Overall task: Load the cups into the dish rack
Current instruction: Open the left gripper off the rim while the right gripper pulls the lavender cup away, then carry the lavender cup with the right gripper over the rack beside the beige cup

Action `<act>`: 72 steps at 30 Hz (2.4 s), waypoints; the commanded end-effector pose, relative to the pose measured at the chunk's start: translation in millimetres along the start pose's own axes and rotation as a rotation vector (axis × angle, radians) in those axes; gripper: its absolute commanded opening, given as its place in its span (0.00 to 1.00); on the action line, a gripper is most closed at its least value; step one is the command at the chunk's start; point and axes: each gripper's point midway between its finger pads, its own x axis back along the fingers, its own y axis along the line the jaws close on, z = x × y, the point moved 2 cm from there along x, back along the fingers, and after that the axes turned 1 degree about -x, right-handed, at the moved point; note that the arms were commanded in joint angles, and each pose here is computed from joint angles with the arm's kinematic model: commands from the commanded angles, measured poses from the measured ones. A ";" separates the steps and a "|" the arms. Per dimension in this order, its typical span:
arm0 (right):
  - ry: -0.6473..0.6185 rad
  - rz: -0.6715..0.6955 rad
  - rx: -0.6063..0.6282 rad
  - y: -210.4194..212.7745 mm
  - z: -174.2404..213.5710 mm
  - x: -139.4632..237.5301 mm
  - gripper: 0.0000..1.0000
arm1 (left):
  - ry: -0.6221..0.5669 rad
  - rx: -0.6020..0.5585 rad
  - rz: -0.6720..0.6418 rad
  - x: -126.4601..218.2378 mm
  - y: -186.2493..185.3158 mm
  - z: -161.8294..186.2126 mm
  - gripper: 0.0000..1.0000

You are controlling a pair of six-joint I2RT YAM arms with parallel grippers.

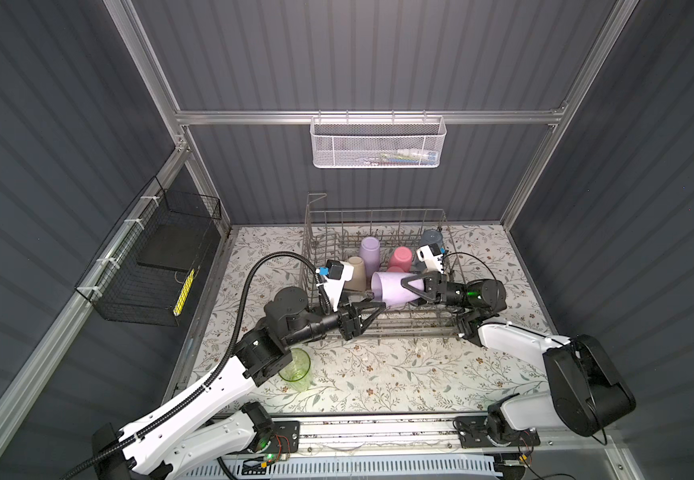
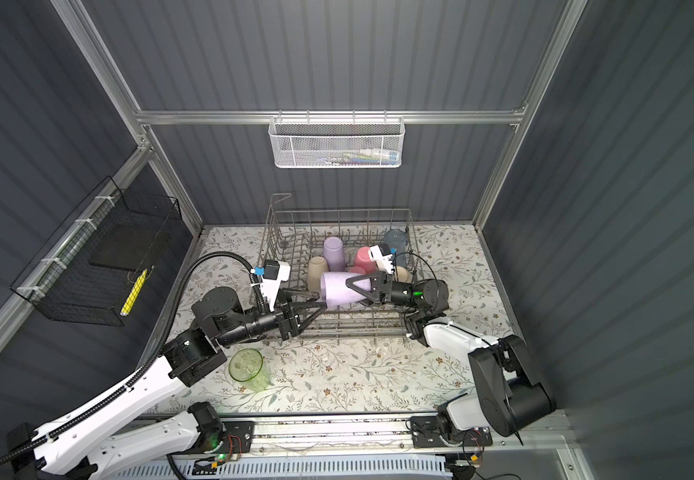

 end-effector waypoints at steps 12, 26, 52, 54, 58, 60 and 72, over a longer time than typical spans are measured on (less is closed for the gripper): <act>-0.049 0.196 0.067 -9.5 -10.6 28.8 0.32 | -0.026 -0.009 -0.027 1.5 9.4 -12.5 0.60; -0.068 0.999 0.212 -15.3 5.9 104.6 0.32 | -0.034 0.092 -0.019 -8.0 57.2 -21.9 0.60; -0.023 1.510 0.238 -49.0 -23.2 167.9 0.33 | 0.020 0.122 -0.055 -17.3 85.5 -4.8 0.63; -0.015 1.529 0.234 -55.7 -26.6 169.9 0.33 | 0.023 0.122 -0.054 -17.9 85.9 -3.8 0.63; -0.007 1.530 0.228 -64.9 -32.2 168.4 0.34 | 0.032 0.124 -0.050 -18.9 87.1 -0.4 0.64; -0.003 1.533 0.224 -70.0 -34.1 168.4 0.34 | 0.031 0.123 -0.051 -18.8 87.7 0.1 0.64; 0.036 1.546 0.192 -92.6 -37.1 168.7 0.35 | 0.047 0.124 -0.053 -21.8 91.7 4.9 0.64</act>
